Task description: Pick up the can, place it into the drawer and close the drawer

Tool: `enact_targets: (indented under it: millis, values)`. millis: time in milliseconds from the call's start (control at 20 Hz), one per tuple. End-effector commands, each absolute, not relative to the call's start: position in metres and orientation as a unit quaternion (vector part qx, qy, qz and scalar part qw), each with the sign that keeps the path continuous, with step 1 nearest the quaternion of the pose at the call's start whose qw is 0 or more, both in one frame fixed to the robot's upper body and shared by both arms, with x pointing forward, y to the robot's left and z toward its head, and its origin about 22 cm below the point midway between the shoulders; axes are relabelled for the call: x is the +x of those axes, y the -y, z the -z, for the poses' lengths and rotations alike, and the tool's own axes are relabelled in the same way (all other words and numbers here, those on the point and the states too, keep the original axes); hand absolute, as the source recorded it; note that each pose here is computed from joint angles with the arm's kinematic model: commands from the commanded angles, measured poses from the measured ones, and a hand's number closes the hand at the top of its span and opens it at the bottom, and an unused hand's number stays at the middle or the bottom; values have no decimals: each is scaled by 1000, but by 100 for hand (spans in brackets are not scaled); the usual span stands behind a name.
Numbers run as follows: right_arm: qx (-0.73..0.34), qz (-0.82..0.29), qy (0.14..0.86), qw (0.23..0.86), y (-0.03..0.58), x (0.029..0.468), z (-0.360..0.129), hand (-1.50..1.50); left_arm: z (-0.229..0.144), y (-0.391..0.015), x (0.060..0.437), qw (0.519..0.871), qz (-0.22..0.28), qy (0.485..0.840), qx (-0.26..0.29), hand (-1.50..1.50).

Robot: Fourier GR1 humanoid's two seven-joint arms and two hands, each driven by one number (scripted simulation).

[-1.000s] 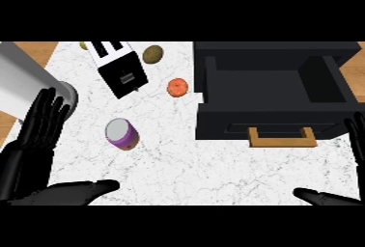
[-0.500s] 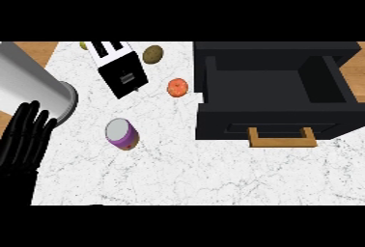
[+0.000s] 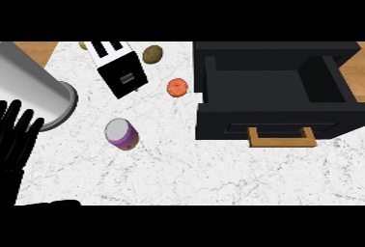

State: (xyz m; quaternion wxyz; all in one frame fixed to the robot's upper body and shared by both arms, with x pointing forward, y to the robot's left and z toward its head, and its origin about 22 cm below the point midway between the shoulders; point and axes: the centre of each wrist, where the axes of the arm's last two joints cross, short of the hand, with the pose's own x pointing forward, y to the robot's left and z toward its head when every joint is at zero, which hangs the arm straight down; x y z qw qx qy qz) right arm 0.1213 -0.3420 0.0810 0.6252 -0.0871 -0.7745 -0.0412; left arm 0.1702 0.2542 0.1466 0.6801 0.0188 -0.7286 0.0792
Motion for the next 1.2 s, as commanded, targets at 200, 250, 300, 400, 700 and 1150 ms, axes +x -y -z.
enact_targets:
  millis: [200,250,300,400,700,1150]
  values:
    - [-92,43,778,620,347,101,-88,-150,-127,-253,195,697,-109,708,-24,-150]
    - [-83,51,783,614,367,107,-94,-150,-122,-237,210,704,-101,703,-21,-150]
    - [-85,57,772,627,354,112,-88,-150,-121,-231,209,700,-104,706,-32,-150]
    - [-88,39,772,628,353,97,-80,-150,-112,-241,214,696,-120,708,-24,-150]
    - [-82,39,781,618,377,98,-87,-150,-103,-234,237,707,-118,697,-25,-150]
    - [-91,43,776,623,375,105,-95,-150,-50,-226,267,725,-101,681,-6,-150]
